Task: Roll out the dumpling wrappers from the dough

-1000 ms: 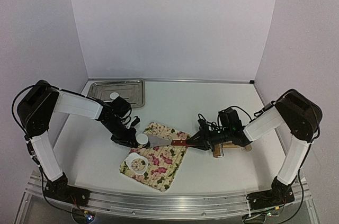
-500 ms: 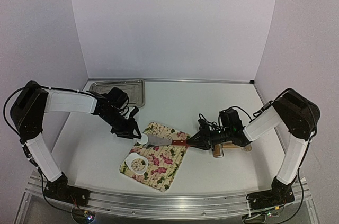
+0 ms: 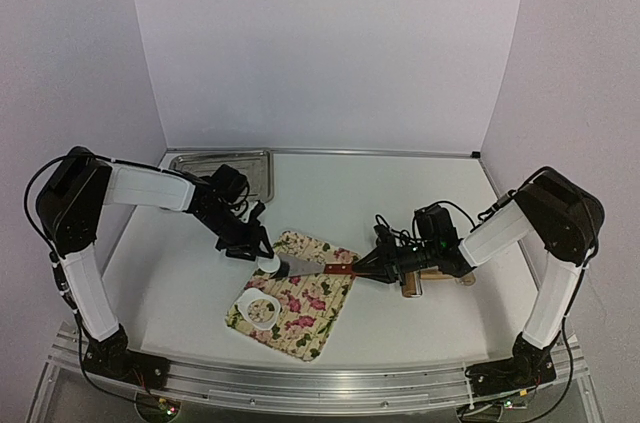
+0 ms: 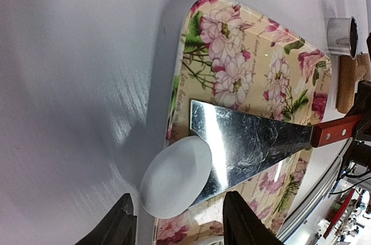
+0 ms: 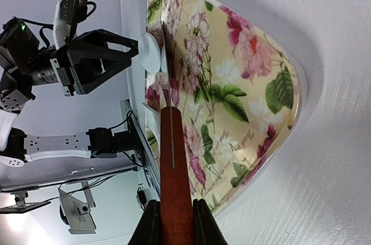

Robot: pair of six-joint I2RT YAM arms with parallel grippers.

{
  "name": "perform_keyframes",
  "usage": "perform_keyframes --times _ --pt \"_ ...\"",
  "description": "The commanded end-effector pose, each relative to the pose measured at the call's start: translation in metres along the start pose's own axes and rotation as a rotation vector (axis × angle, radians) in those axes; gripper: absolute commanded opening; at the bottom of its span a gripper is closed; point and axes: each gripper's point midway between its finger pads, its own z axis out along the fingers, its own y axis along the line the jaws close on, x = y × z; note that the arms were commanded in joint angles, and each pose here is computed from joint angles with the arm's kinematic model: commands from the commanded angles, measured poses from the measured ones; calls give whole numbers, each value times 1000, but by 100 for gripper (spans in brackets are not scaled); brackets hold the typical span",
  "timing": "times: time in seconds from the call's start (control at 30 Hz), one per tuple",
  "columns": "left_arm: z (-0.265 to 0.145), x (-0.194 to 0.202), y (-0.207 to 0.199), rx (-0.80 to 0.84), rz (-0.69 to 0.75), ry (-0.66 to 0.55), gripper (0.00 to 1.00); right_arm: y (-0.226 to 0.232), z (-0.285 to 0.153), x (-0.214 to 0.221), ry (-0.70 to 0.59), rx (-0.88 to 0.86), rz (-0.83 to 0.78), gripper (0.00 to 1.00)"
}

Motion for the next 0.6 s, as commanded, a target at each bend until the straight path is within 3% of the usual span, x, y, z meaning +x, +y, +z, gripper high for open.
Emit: perform_keyframes --times 0.0,0.57 --pt "-3 -19 -21 62 27 -30 69 -45 -2 2 -38 146 126 0" --pt "-18 -13 -65 244 67 -38 67 -47 0 2 -31 145 135 0"
